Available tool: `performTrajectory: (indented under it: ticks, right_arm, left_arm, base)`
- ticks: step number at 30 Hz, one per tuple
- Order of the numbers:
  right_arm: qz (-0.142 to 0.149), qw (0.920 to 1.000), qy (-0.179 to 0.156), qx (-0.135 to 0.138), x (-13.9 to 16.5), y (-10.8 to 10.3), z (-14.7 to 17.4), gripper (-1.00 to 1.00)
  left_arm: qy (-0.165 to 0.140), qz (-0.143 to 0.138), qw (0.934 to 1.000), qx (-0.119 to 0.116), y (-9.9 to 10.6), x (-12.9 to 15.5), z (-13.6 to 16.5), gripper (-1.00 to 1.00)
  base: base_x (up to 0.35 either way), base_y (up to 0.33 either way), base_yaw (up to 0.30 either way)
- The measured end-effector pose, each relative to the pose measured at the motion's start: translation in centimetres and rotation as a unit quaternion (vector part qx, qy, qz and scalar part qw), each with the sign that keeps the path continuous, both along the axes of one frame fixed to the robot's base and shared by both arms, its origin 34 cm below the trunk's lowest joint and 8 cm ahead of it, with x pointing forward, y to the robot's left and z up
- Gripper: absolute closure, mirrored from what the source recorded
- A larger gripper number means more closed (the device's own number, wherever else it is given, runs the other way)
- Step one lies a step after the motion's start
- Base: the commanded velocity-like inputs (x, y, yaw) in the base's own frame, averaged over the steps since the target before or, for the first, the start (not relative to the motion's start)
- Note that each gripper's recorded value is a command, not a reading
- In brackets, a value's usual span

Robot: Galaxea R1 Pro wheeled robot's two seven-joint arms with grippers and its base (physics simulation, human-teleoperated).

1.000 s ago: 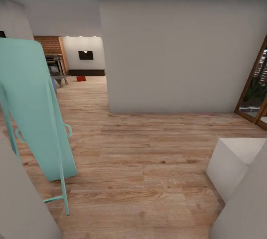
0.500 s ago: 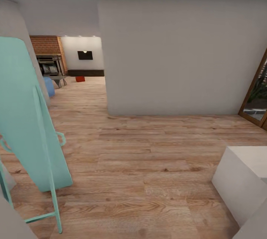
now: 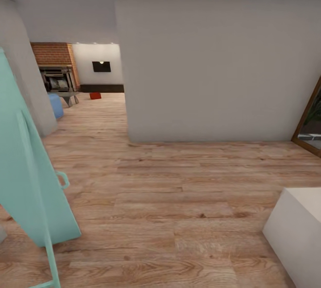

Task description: Move the two storage containers from the living room to the garage. In the garage, place one container on the floor and stack the other container on top of it (either order is fine).

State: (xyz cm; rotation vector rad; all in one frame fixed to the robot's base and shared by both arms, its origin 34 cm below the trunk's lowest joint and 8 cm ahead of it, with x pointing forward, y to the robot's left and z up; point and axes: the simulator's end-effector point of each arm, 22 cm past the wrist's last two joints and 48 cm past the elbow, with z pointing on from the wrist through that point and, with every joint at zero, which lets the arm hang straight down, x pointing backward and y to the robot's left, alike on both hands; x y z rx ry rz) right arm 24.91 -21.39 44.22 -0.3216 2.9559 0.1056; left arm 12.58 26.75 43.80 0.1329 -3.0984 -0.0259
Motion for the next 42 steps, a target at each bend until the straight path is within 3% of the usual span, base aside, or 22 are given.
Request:
performTrajectory:
  ticks: [9, 42]
  right_arm:
    - [-0.030, 0.9995, 0.001, 0.001, 0.09, -0.23, 0.00, -1.00]
    - [-0.031, 0.9995, 0.000, 0.002, 0.12, -0.19, 0.00, -1.00]
  left_arm:
    - [0.000, 0.000, 1.0000, 0.000, 0.00, 0.00, 0.00, -1.00]
    - [0.000, 0.000, 1.0000, 0.000, 0.00, 0.00, 0.00, -1.00]
  base:
    - [0.322, 0.000, 0.000]
    - [0.322, 0.000, 0.000]
